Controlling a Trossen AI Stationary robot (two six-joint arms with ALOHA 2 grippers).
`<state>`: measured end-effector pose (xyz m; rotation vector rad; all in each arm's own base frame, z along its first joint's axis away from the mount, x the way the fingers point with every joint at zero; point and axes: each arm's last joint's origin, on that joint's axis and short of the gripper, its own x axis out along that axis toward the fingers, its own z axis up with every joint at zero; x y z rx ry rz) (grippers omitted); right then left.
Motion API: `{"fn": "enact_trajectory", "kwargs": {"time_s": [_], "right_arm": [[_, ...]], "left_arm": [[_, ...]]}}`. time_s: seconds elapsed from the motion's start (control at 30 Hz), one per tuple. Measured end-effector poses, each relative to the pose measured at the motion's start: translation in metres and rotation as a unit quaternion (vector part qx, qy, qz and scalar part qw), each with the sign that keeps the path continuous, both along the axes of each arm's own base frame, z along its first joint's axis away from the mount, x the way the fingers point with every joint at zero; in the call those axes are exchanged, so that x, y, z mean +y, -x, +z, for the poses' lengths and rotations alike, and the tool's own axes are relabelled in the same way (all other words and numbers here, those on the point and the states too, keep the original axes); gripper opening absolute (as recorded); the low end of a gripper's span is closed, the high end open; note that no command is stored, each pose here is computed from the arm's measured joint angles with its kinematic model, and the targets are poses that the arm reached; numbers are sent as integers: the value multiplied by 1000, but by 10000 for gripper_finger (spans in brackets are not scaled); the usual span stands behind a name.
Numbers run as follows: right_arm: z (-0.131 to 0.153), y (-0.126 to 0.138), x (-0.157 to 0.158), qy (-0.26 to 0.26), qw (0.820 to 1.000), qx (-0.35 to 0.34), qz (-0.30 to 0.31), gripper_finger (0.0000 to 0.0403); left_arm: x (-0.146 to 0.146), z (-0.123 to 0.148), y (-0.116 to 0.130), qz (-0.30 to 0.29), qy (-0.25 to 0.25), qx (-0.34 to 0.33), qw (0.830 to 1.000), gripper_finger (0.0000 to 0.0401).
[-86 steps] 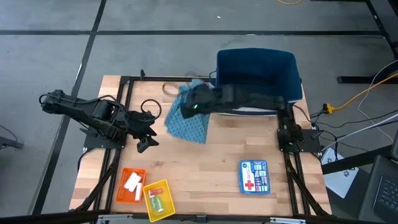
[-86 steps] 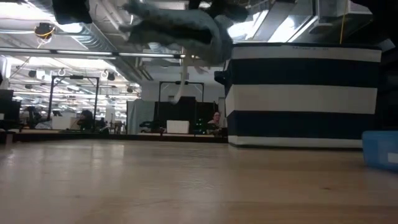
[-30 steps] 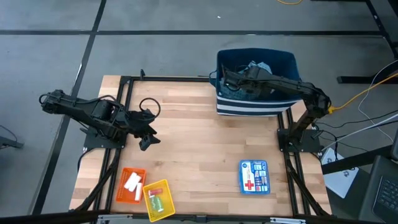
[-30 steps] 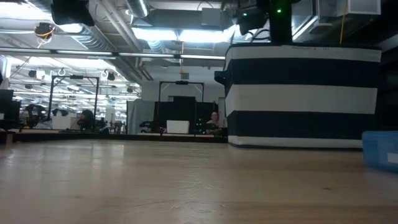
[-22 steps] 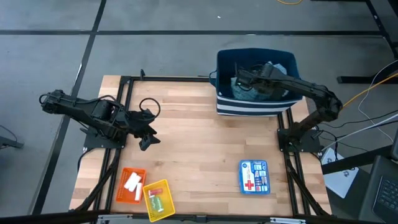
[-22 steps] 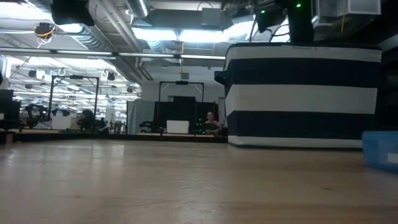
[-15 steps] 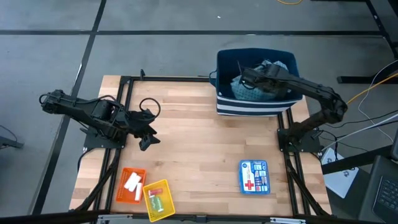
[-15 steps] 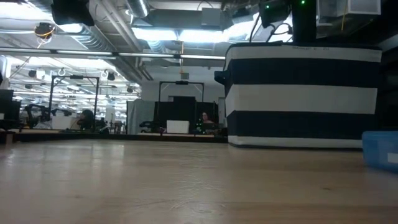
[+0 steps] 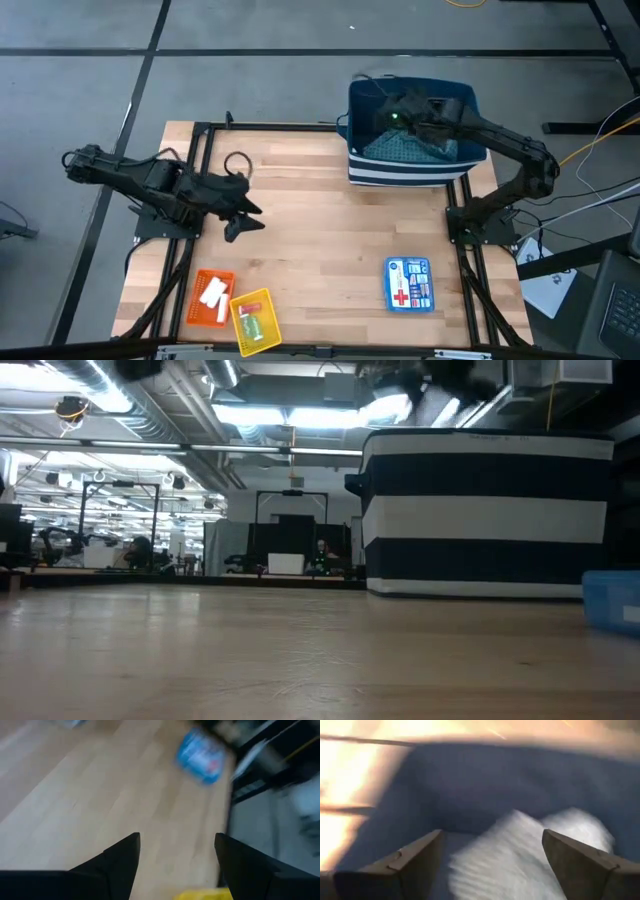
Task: Pick & Place Medicine items
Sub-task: Return to Home Position
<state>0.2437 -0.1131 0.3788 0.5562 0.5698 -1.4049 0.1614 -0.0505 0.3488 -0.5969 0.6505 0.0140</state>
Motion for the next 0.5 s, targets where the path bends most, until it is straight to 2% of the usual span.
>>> {"fn": "enact_trajectory", "kwargs": {"time_s": [0.03, 0.1, 0.2, 0.27, 0.37, 0.43, 0.5], "right_arm": [[12, -9, 6, 22, 998, -1, 64, 340], [42, -23, 25, 76, 978, -32, 192, 337], [89, -34, 56, 171, 921, -109, 332, 334], [112, -32, 71, 214, 895, -135, 368, 334], [136, -17, 83, 238, 889, -148, 363, 334], [147, -6, 92, 233, 887, -155, 367, 334], [153, 0, 100, 195, 882, -206, 377, 334]], "left_arm": [[0, 6, 0, -6, 1, -31, 999, 251], [1, 19, 2, -15, 6, -99, 995, 245], [7, 41, 17, -13, 4, -195, 981, 237], [14, 53, 34, -2, -6, -237, 972, 233], [25, 63, 64, 3, -17, -282, 959, 228], [32, 66, 84, -1, -38, -308, 951, 228], [37, 68, 102, 2, -36, -331, 943, 230]]}}
